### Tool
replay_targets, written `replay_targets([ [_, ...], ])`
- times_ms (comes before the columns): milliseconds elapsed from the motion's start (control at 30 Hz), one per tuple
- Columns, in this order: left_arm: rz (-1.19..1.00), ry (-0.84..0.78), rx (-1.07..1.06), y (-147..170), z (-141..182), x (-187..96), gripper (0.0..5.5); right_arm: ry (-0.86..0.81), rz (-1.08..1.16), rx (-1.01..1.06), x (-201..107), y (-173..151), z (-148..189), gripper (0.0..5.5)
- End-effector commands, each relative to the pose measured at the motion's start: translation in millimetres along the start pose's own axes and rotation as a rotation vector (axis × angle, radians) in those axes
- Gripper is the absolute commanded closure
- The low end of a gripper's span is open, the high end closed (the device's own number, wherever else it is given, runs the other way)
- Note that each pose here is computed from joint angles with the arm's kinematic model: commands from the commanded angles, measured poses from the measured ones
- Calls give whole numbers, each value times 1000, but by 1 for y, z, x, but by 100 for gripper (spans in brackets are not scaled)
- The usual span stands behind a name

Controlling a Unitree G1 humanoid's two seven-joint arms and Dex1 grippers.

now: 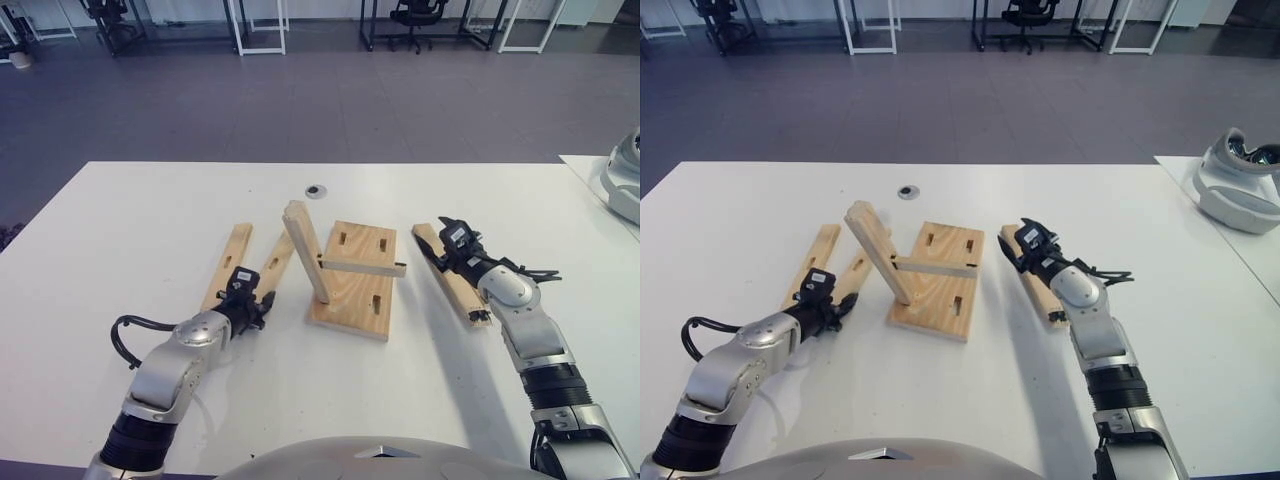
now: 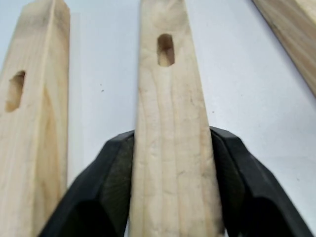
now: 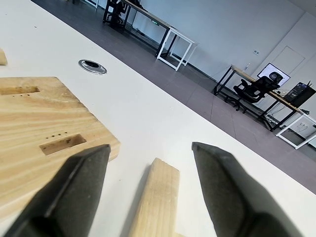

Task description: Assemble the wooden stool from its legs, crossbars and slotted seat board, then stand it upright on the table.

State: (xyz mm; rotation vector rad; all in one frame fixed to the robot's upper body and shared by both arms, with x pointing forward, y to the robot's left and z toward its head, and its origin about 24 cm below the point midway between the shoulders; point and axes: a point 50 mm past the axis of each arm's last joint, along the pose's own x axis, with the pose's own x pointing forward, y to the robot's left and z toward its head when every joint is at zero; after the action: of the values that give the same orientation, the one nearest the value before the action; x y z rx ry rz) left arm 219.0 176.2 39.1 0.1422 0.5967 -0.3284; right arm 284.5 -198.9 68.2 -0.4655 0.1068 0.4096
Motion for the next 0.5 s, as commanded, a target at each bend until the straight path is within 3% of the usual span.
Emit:
replay_targets([
  [33,6,-2,33,2,-2,0,341,5,-14,27,1,-7,1,241],
  [133,-82,-297,-49,2,52,-5,341,-102,-62,212,7,-38,26,241],
  [200,-178,-557,-19,10,106,-20,341,-304,12,443,14,-59,70,241],
  [267,-246,-720,77,15,143,-33,341,-513,190,647,17,-59,119,241],
  [367,-332,-843,231,8,178,-41,341,-665,405,874,24,-46,167,241],
  [500,-418,-901,379,-6,199,-43,341,-805,594,1065,21,-32,211,241],
])
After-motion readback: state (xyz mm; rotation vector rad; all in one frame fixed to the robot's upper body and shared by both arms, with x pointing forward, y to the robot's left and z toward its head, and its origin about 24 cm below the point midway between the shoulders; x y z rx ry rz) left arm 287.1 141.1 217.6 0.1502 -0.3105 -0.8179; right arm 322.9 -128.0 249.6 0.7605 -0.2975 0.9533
